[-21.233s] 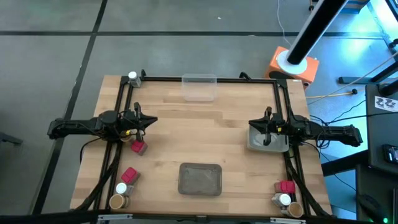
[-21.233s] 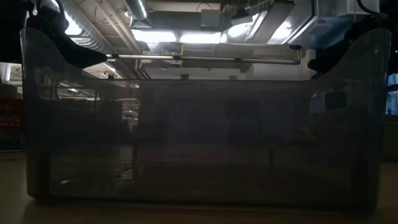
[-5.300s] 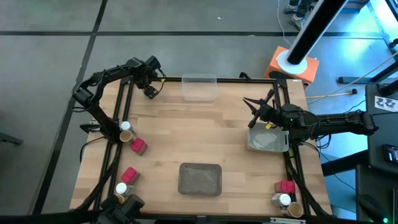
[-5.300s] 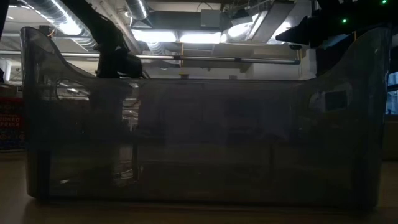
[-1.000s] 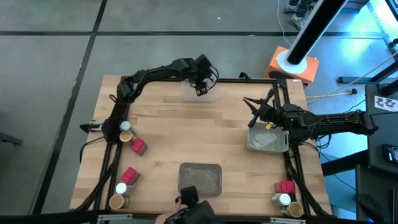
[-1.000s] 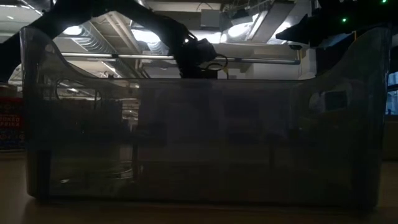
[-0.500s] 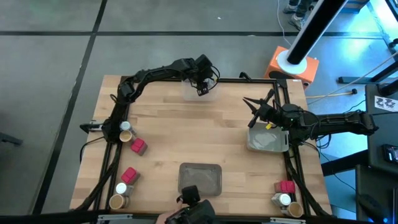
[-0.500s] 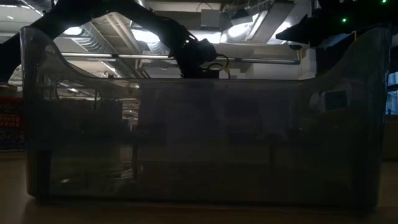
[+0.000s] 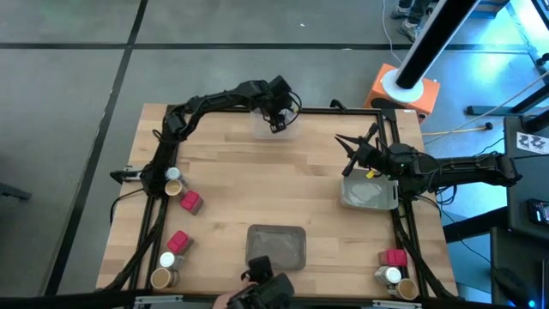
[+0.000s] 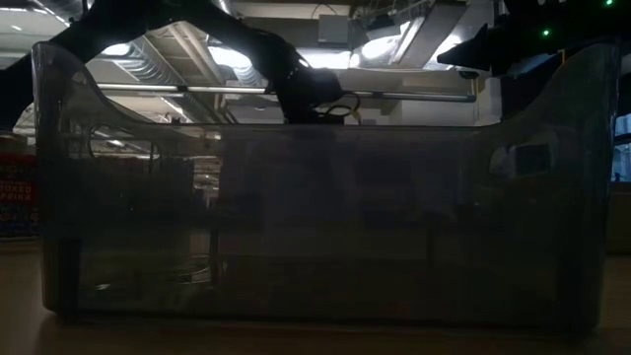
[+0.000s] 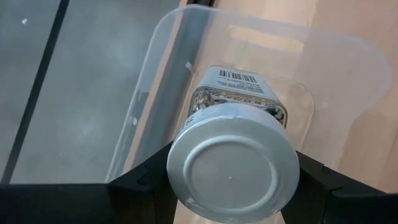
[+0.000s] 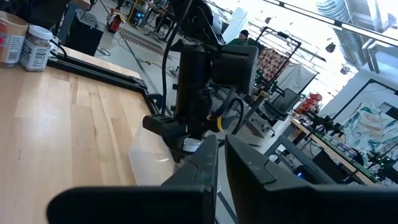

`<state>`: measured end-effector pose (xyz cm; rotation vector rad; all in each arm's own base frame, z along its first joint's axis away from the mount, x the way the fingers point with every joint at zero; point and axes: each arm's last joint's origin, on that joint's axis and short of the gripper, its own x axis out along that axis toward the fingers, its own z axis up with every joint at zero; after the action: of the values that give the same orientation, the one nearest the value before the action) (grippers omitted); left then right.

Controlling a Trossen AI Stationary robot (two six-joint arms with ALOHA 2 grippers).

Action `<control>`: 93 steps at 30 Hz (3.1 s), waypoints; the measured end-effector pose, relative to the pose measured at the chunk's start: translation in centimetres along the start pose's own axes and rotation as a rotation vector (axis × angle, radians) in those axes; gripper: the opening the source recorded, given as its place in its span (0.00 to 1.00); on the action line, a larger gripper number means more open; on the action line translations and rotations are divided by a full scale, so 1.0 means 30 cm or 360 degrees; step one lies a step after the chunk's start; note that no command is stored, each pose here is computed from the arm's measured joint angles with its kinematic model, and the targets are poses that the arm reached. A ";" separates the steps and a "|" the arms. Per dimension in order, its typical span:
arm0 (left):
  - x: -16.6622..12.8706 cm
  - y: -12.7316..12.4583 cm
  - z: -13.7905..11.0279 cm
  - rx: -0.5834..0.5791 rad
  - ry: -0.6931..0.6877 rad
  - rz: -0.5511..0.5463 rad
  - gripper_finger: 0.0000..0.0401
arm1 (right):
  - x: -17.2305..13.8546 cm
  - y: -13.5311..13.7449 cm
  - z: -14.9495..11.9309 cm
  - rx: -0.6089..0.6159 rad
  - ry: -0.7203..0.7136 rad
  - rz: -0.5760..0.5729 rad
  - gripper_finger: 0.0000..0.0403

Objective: Sort spices by type
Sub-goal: Put the white seasoning bottle into the transparent bin

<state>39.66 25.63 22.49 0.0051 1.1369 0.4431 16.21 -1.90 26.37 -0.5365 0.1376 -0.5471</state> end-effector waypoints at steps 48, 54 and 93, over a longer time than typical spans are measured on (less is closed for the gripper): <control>0.084 0.022 0.016 -0.0073 -0.0135 0.0000 0.59 | 0.000 0.001 -0.002 -0.0007 0.0011 0.0006 0.08; 0.084 0.023 0.016 -0.0081 -0.0133 0.0000 0.62 | 0.000 0.002 -0.003 -0.0008 0.0011 0.0007 0.08; -0.563 -0.245 -0.018 -0.0075 0.0214 -0.0045 0.62 | 0.000 0.008 -0.013 -0.0029 0.0056 0.0034 0.08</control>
<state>35.86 13.00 35.36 -0.0826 1.2570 0.4501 16.20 -1.90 25.92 -0.5428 0.1815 -0.5350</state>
